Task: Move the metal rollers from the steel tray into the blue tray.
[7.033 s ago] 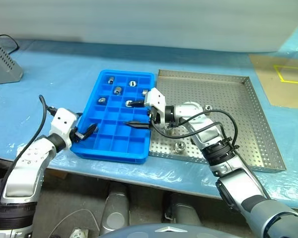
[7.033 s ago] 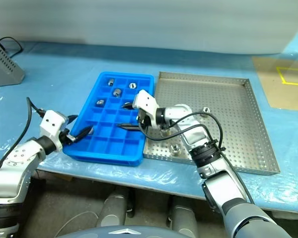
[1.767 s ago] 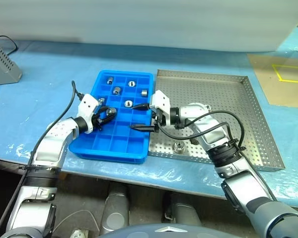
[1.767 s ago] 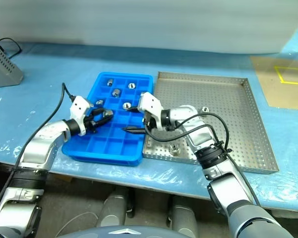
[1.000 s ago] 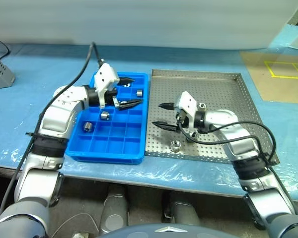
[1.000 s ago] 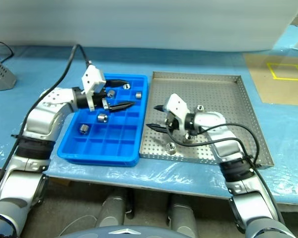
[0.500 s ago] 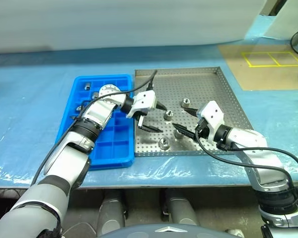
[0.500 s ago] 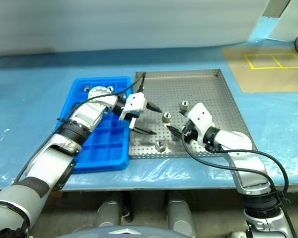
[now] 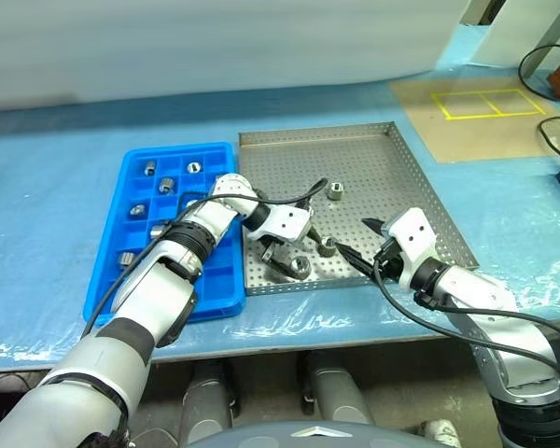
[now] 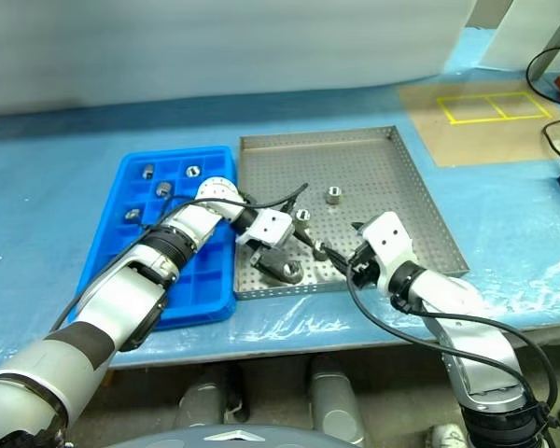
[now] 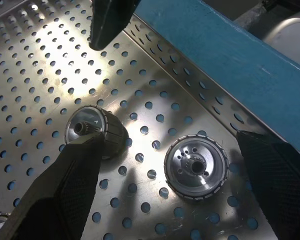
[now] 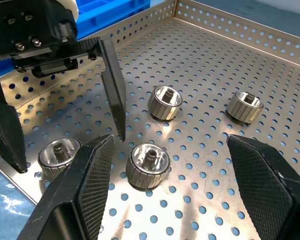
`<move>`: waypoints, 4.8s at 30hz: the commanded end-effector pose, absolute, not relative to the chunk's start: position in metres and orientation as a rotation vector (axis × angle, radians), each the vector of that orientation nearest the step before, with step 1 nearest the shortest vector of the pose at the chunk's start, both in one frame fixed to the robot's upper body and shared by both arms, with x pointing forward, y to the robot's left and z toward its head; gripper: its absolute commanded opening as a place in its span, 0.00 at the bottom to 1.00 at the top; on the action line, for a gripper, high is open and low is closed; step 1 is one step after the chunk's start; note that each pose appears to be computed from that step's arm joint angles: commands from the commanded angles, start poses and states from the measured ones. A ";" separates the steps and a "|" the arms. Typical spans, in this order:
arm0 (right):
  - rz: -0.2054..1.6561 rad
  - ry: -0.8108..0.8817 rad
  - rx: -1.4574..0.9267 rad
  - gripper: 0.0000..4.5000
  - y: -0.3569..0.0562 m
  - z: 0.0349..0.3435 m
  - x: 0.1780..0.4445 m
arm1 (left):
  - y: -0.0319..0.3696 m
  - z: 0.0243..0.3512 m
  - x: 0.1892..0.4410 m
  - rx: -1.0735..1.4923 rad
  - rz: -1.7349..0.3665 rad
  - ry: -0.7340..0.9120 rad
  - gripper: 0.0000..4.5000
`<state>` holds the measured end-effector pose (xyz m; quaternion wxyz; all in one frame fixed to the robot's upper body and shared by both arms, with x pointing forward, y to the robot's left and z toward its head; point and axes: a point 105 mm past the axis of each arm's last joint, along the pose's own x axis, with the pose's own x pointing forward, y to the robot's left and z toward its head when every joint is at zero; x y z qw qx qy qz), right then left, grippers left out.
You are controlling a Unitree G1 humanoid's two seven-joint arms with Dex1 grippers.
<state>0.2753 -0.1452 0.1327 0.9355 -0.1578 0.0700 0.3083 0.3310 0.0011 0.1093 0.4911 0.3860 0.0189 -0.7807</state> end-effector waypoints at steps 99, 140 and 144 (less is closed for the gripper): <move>1.145 -0.042 -0.363 0.82 -0.069 0.186 0.315 | 0.108 0.187 0.322 0.178 -1.113 -0.111 0.39; 1.516 -0.059 -0.408 0.82 -0.003 0.168 0.317 | 0.177 0.119 0.267 0.233 -0.744 0.225 0.69; 1.476 -0.057 -0.406 0.82 -0.009 0.167 0.318 | 0.170 0.129 0.269 0.253 -0.798 0.199 0.69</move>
